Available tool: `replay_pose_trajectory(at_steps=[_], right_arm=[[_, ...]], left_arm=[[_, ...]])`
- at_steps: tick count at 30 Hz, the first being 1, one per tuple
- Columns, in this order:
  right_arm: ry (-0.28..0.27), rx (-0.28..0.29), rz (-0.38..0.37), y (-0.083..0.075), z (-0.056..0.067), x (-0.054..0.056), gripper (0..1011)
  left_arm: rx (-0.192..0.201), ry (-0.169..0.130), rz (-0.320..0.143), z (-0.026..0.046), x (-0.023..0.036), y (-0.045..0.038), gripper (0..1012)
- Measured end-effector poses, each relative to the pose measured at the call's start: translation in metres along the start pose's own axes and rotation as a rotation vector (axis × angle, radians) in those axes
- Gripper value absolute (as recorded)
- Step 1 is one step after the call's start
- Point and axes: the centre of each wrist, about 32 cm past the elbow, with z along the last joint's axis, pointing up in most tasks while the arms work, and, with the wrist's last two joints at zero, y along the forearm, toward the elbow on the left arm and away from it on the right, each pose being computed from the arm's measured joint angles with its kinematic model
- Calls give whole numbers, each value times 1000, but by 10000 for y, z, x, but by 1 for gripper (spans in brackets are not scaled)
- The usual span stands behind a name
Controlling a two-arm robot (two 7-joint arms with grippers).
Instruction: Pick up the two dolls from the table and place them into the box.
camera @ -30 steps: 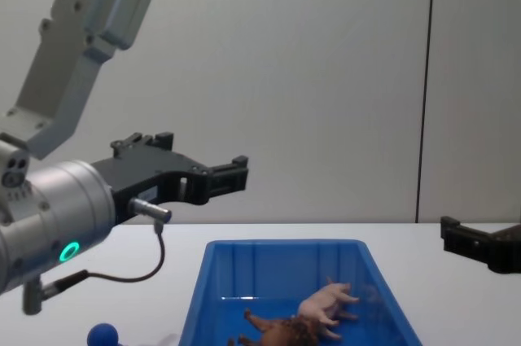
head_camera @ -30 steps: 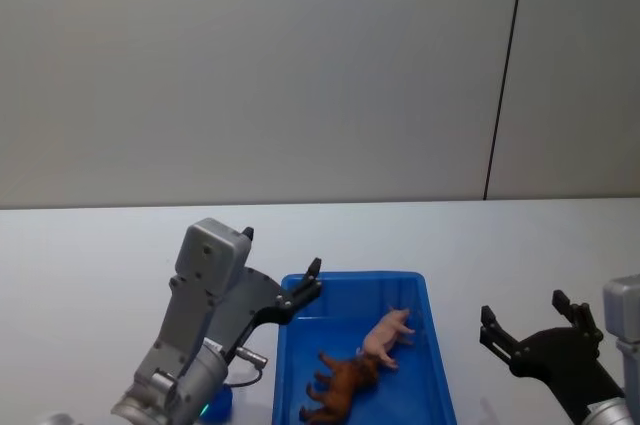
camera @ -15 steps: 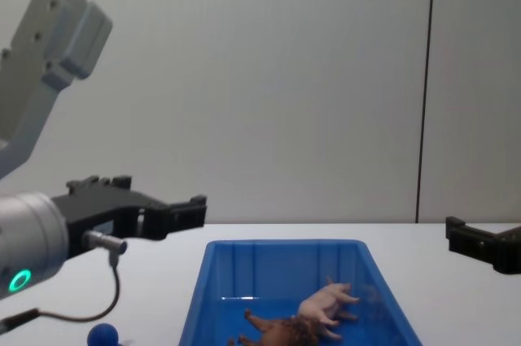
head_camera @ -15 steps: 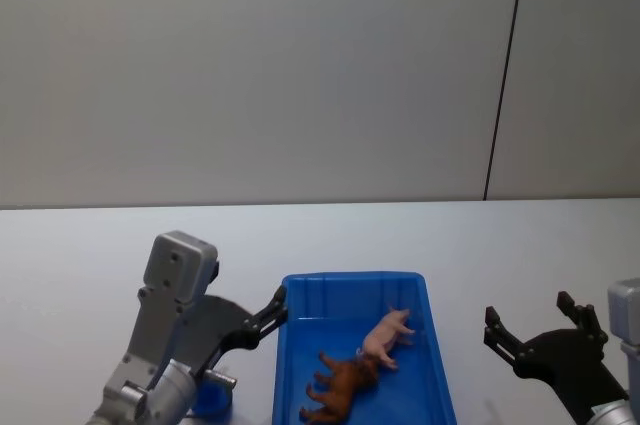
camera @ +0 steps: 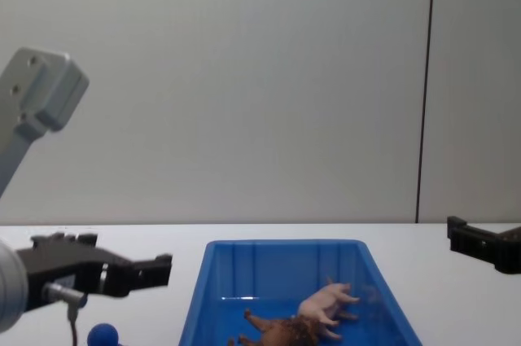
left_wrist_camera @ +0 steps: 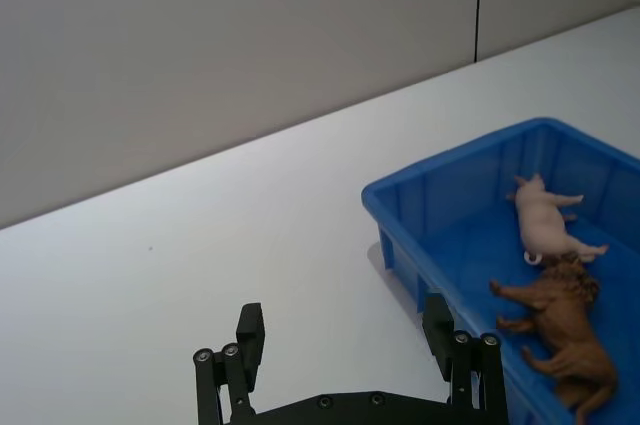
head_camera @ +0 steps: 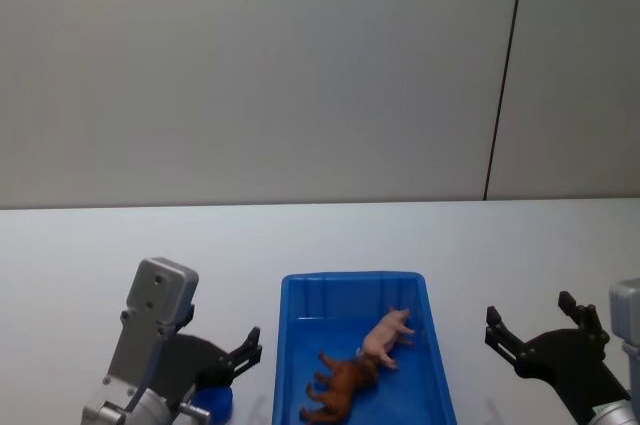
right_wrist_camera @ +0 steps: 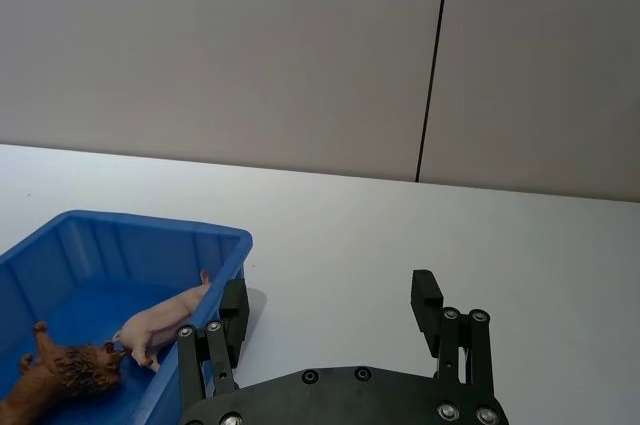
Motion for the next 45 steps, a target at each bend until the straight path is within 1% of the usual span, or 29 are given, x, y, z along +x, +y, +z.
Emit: replay_pose_trajectory(at_steps=[4, 5, 11, 14, 15, 16, 20, 21, 23, 24, 25, 26, 27, 31, 32, 33, 34, 35, 37, 39, 45], right_arm=[[0, 0, 0, -1, 0, 0, 1001], [0, 0, 0, -1, 0, 0, 1001], [0, 0, -1, -2, -1, 0, 1001], [0, 0, -1, -2, -1, 0, 1001], [0, 0, -1, -2, -1, 0, 1001], [0, 0, -1, -2, -2, 0, 1001], [0, 0, -1, -2, -2, 0, 1001], [0, 0, -1, -2, -2, 0, 1001], [0, -1, -1, -3, -2, 0, 1001], [0, 0, -1, -3, -2, 0, 1001], [0, -1, -1, -3, -2, 0, 1001], [0, -1, -1, -3, -2, 0, 1001], [0, -1, -1, -2, -2, 0, 1001], [0, -1, -1, -3, -2, 0, 1001], [0, -1, -1, -3, -2, 0, 1001], [0, -1, -1, -2, -2, -1, 1001], [0, -1, -1, -3, -2, 0, 1001], [0, -1, -1, -3, -2, -1, 1001], [0, -1, -1, -2, -2, -1, 1001], [0, -1, -1, -2, -2, 0, 1001], [0, -1, -1, -2, -2, -1, 1001]], left_arm=[[42, 6, 5, -67, 30, 12, 1001], [42, 6, 5, -67, 30, 12, 1001], [91, 16, 12, -165, 72, 6, 1001], [108, 21, 9, -206, 88, -3, 1001], [108, 21, 9, -206, 88, -3, 1001], [117, 24, 7, -228, 95, -10, 1000], [131, 31, 2, -269, 112, -36, 930], [137, 35, 0, -287, 121, -53, 884], [144, 39, -3, -307, 134, -77, 861], [144, 39, -3, -307, 134, -77, 835], [148, 41, -5, -321, 142, -92, 782], [150, 42, -5, -326, 146, -98, 764], [154, 43, -5, -339, 155, -113, 707], [160, 46, -6, -358, 168, -134, 628], [162, 47, -5, -366, 175, -144, 565], [163, 47, -5, -370, 178, -147, 545], [164, 48, -4, -376, 183, -153, 482], [165, 48, -3, -379, 186, -156, 461], [165, 50, -2, -386, 192, -161, 383], [164, 50, -1, -388, 196, -163, 345], [153, 53, 4, -390, 210, -158, 296]])
